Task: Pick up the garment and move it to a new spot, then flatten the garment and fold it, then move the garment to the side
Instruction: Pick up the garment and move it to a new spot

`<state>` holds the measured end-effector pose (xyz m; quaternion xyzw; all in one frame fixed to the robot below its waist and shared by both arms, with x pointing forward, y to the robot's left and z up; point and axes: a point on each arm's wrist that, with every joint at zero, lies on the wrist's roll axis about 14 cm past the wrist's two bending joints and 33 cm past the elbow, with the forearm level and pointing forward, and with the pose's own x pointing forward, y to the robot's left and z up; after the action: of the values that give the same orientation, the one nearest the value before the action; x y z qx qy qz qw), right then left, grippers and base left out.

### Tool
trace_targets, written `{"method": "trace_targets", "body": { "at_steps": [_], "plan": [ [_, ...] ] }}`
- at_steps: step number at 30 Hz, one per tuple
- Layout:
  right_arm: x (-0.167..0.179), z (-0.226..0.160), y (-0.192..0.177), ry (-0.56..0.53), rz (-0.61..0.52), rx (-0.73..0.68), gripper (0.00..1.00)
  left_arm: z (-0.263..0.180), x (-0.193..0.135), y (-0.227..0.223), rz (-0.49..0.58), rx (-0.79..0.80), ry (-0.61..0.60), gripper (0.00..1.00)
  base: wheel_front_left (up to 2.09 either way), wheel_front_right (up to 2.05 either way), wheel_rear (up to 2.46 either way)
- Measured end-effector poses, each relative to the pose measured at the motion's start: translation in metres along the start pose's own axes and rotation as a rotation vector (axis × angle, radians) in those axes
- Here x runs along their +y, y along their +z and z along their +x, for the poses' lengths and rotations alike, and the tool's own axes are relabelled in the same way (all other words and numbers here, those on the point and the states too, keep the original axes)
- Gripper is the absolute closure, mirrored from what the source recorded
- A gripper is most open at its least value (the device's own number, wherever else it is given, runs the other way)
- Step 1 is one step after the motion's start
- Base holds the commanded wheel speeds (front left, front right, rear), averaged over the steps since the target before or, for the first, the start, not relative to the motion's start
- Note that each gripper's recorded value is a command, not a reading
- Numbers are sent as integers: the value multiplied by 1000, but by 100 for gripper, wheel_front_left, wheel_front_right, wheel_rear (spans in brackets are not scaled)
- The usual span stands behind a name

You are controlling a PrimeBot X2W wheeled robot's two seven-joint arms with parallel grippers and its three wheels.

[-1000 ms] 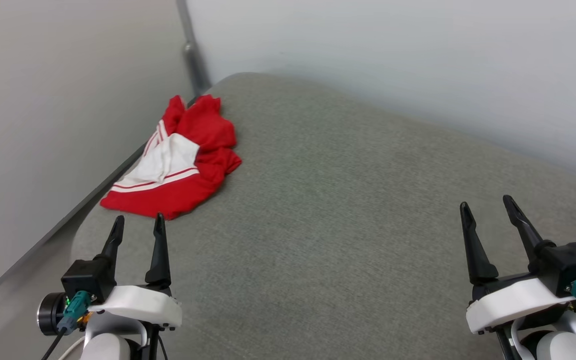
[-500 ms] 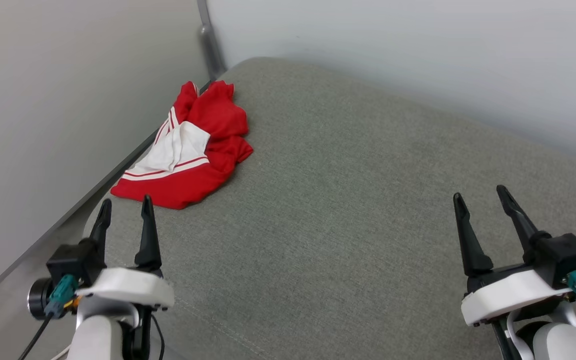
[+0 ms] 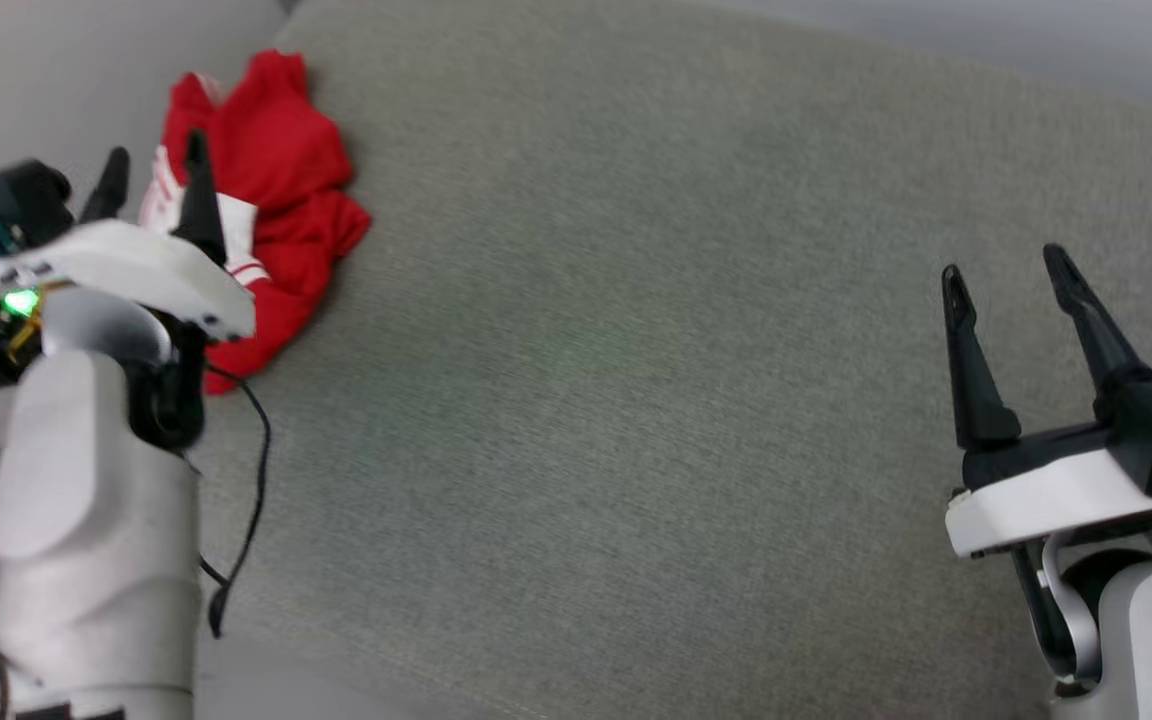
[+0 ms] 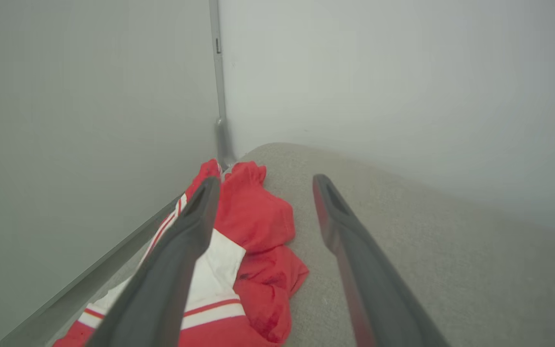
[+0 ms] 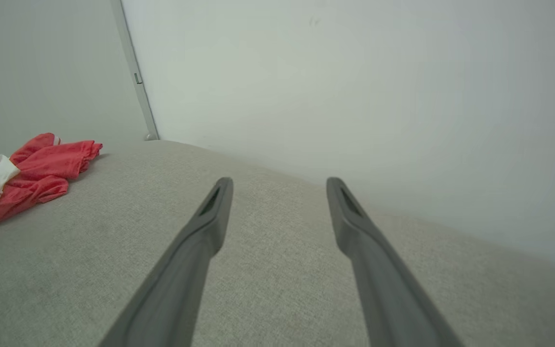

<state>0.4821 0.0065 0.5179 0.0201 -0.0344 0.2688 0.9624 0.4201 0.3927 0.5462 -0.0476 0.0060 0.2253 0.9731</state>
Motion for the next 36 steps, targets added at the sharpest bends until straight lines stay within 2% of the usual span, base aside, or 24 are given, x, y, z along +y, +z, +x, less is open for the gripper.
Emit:
{"method": "trace_targets", "body": {
  "at_steps": [6, 13, 16, 21, 22, 23, 24, 30, 36],
  "plan": [
    [-28, 5, -28, -58, 20, 33, 0, 37, 6, -70, 24, 362, 41, 0, 0, 0, 0],
    [-47, 6, -62, -95, 39, 84, 0, 33, 36, -148, 31, 754, 161, 0, 0, 0, 0],
    [-53, 5, -72, -107, 42, 98, 0, 25, 44, -170, -5, 876, 208, 0, 0, 0, 0],
    [-58, 4, -80, -118, 43, 115, 0, 17, 48, -182, -36, 1009, 236, 0, 0, 0, 0],
    [-58, 4, -81, -118, 44, 117, 0, 17, 49, -182, -36, 1018, 238, 24, 0, 0, 0],
    [-58, 4, -81, -119, 44, 118, 0, 17, 50, -181, -36, 1017, 240, 77, 0, 0, 0],
    [-58, 4, -80, -119, 43, 115, 0, 17, 50, -180, -32, 1013, 242, 100, 0, 0, 0],
    [-57, 4, -66, -119, 41, 83, 0, 21, 56, -165, 16, 890, 223, 100, 0, 0, 0],
    [-58, -3, -44, -134, 39, 43, 0, 50, 59, -100, 79, 574, 185, 100, 0, 0, 0]
  ]
}}
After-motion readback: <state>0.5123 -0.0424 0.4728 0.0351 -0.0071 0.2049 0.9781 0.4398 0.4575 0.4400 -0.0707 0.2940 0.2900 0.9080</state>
